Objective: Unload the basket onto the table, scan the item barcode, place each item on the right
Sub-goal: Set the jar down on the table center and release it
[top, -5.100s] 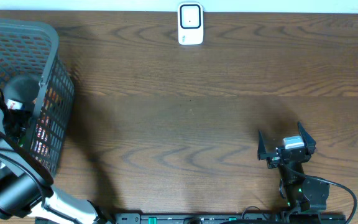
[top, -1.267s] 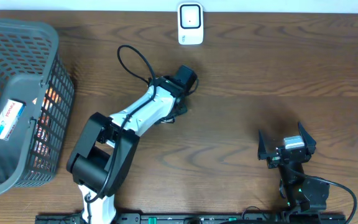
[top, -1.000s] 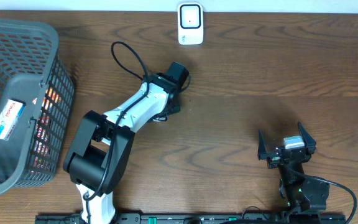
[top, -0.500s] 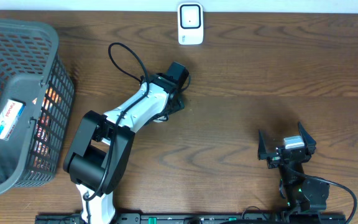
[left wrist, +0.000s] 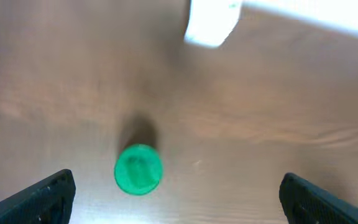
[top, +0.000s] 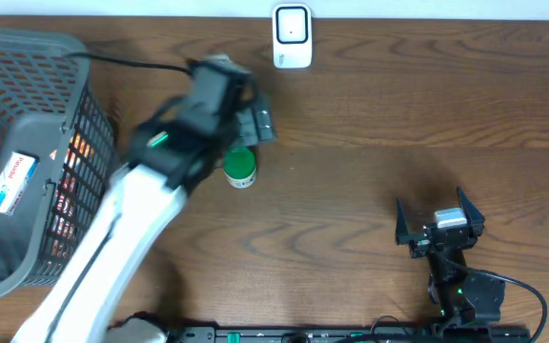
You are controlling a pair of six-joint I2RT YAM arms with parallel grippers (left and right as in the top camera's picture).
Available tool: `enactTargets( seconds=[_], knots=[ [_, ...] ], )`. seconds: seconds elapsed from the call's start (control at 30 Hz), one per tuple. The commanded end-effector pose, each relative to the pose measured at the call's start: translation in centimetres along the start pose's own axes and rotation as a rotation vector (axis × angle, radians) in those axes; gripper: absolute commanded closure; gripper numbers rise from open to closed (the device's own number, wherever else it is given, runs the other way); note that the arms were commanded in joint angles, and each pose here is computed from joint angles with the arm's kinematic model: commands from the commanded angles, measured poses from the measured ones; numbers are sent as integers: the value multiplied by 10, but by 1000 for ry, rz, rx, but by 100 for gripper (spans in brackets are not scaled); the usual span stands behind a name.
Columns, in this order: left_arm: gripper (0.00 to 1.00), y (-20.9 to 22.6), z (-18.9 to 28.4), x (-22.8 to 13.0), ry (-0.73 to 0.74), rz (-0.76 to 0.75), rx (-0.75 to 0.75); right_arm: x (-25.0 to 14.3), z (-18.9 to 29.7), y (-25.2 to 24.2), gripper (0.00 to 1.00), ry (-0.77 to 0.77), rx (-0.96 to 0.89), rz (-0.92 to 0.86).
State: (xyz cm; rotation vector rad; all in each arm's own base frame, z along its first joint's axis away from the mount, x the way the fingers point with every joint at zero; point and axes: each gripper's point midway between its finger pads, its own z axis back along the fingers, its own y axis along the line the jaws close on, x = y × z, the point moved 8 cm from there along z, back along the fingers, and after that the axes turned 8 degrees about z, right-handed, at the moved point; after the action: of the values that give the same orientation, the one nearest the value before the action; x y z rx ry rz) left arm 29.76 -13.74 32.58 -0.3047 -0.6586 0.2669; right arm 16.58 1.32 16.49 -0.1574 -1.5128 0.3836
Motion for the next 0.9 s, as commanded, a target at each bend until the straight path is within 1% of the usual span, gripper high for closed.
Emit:
enactTargets(
  seconds=[0.0,0.1,0.13,0.27,0.37,0.5,0.6,0.67,0.8,0.87],
  knots=[
    [0,17,90,25,-210,-32,-76,0,0,1,1,0,7,-16],
    [0,57,143,42,-391,75,14,0,0,1,1,0,7,-16],
    [2,73,159,45,-438,121,59,0,0,1,1,0,7,-16],
    [2,127,198,49,-561,307,239,0,0,1,1,0,7,-16],
    [2,168,209,52,-597,454,382,0,0,1,1,0,7,-16],
    [2,217,200,57,-527,630,473,0,0,1,1,0,6,-16],
    [2,253,183,64,-465,801,466,0,0,1,1,0,6,-16],
    [2,275,172,68,-425,867,491,0,0,1,1,0,7,-16],
    [2,320,140,56,-240,968,678,0,0,1,1,0,7,-16],
    [2,335,119,48,-104,999,720,0,0,1,1,0,7,-16]
  ],
)
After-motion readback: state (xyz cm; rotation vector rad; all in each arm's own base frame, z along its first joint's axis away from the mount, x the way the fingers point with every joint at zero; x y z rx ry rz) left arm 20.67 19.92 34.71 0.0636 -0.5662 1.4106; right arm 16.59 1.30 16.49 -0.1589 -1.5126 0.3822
